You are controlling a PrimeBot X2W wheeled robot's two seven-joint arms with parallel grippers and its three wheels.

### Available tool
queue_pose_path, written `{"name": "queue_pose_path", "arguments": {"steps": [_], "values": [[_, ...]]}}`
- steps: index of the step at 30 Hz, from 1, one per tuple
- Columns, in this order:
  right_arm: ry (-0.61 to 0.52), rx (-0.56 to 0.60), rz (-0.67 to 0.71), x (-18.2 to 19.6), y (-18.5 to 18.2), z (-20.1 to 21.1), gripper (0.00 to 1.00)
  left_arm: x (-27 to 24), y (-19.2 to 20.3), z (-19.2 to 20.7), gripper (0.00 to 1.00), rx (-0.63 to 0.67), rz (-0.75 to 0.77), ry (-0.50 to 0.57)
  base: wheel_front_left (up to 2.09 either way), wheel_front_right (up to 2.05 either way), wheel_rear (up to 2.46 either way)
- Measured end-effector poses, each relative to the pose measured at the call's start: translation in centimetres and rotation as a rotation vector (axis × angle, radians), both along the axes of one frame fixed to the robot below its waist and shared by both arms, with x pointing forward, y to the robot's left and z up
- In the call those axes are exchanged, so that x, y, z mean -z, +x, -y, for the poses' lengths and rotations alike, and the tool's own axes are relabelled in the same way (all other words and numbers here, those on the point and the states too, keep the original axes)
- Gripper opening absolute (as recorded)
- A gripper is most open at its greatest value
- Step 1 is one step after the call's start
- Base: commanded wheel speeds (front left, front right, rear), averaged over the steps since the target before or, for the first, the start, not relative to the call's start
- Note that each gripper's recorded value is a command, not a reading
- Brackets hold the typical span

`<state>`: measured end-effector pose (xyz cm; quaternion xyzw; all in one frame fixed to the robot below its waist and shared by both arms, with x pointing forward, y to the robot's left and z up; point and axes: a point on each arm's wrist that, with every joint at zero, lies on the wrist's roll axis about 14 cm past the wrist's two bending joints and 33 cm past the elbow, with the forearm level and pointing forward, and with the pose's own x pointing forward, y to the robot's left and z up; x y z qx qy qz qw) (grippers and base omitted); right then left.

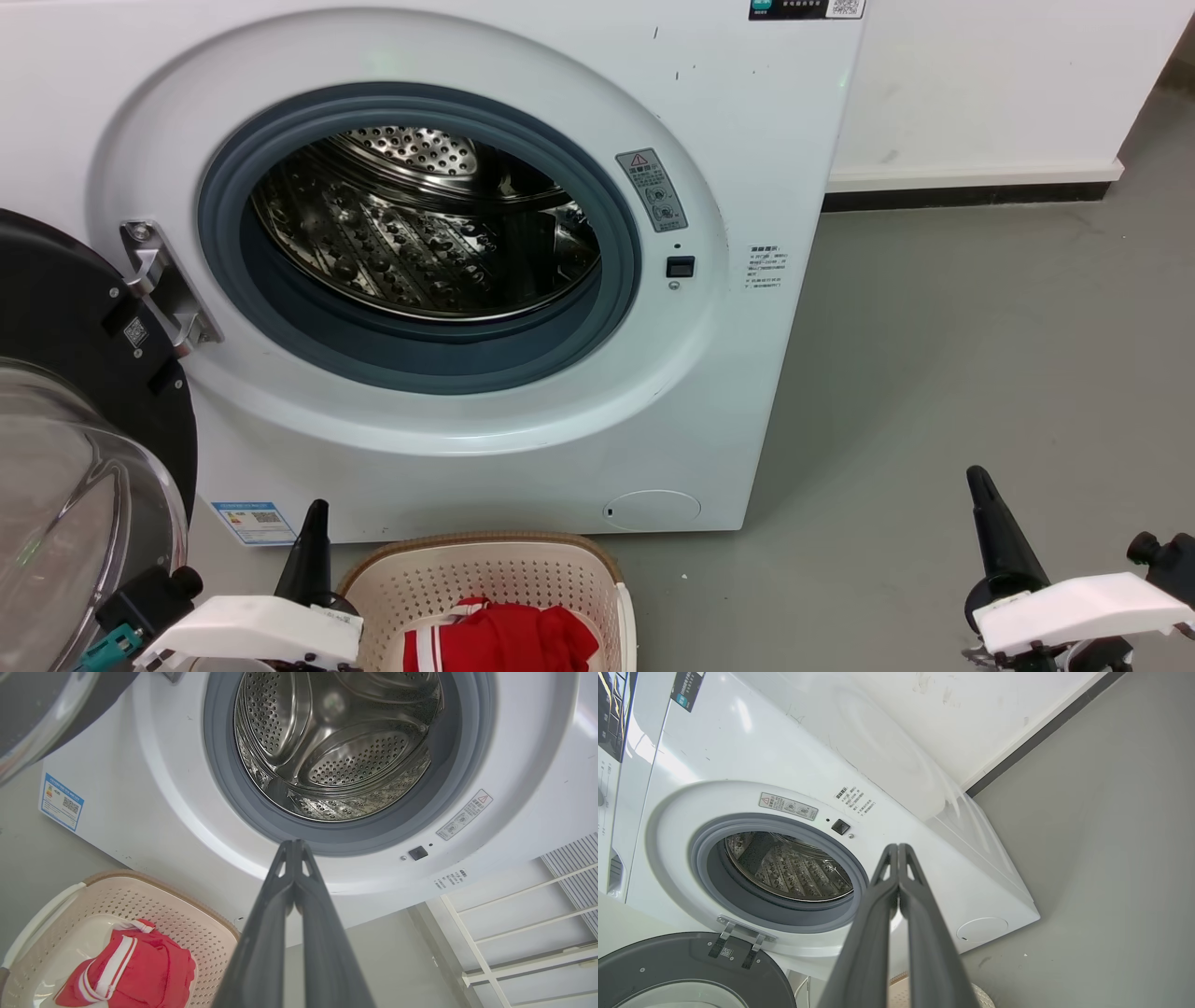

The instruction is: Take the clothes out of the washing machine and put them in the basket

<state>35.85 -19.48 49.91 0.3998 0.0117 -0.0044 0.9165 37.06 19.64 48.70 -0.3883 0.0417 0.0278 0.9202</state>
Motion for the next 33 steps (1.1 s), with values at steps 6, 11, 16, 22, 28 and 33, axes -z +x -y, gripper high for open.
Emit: {"name": "queue_pose_path", "arguments": {"steps": [6,11,16,22,28,33], "values": [[0.075,0.005,-0.005,0.1,0.2,0.1,0.00,0.0,0.1,0.0,0.00,-0.003,-0.001,-0.079,0.00,0.00,0.00],[0.136,0.007,-0.006,0.1,0.4,0.2,0.00,-0.2,0.4,0.0,0.00,-0.005,0.004,-0.142,0.00,0.00,0.00],[0.193,0.009,-0.004,0.0,0.7,0.2,0.00,-0.1,0.4,0.1,0.00,-0.007,0.006,-0.202,0.00,0.00,0.00],[0.260,0.013,-0.007,0.1,0.9,0.3,0.00,-0.3,0.6,0.1,0.00,-0.013,0.012,-0.272,0.00,0.00,0.00],[0.322,0.014,-0.001,-0.1,1.2,0.4,0.00,-0.4,0.7,0.1,0.00,-0.012,0.017,-0.337,0.00,0.00,0.00],[0.371,0.016,-0.005,0.0,1.3,0.4,0.00,-0.5,0.8,0.1,0.00,-0.014,0.024,-0.388,0.00,0.00,0.00]]}}
